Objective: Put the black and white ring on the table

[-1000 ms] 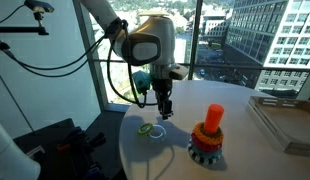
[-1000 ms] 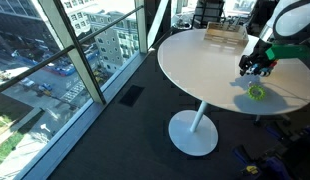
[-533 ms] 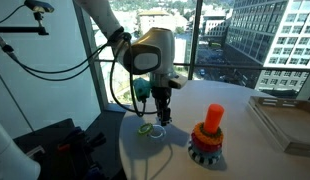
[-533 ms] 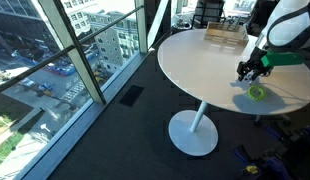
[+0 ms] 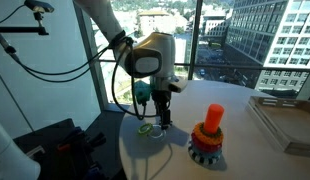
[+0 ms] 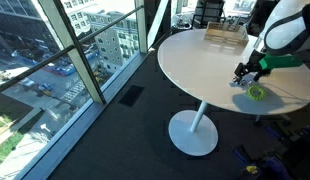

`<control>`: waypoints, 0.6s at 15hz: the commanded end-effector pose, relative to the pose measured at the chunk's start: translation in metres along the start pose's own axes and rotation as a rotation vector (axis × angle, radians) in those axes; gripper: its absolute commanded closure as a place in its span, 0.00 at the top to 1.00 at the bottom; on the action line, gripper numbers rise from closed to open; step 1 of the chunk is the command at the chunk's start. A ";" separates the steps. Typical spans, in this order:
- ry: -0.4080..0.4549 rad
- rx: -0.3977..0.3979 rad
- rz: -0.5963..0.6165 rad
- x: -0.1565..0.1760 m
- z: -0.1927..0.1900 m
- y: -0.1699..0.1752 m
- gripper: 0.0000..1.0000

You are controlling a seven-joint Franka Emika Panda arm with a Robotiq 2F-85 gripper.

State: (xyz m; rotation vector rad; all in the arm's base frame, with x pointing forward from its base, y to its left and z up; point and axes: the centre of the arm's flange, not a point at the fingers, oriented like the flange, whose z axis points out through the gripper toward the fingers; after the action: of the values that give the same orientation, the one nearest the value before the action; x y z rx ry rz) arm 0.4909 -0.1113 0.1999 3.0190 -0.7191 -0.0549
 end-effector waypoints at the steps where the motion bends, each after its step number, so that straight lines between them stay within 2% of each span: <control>1: 0.002 -0.005 0.019 0.006 -0.010 0.000 1.00; 9: -0.050 -0.021 -0.021 -0.002 -0.047 0.012 1.00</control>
State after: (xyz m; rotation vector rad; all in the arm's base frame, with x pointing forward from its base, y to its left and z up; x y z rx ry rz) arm 0.4908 -0.1184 0.2192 3.0135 -0.7306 -0.1062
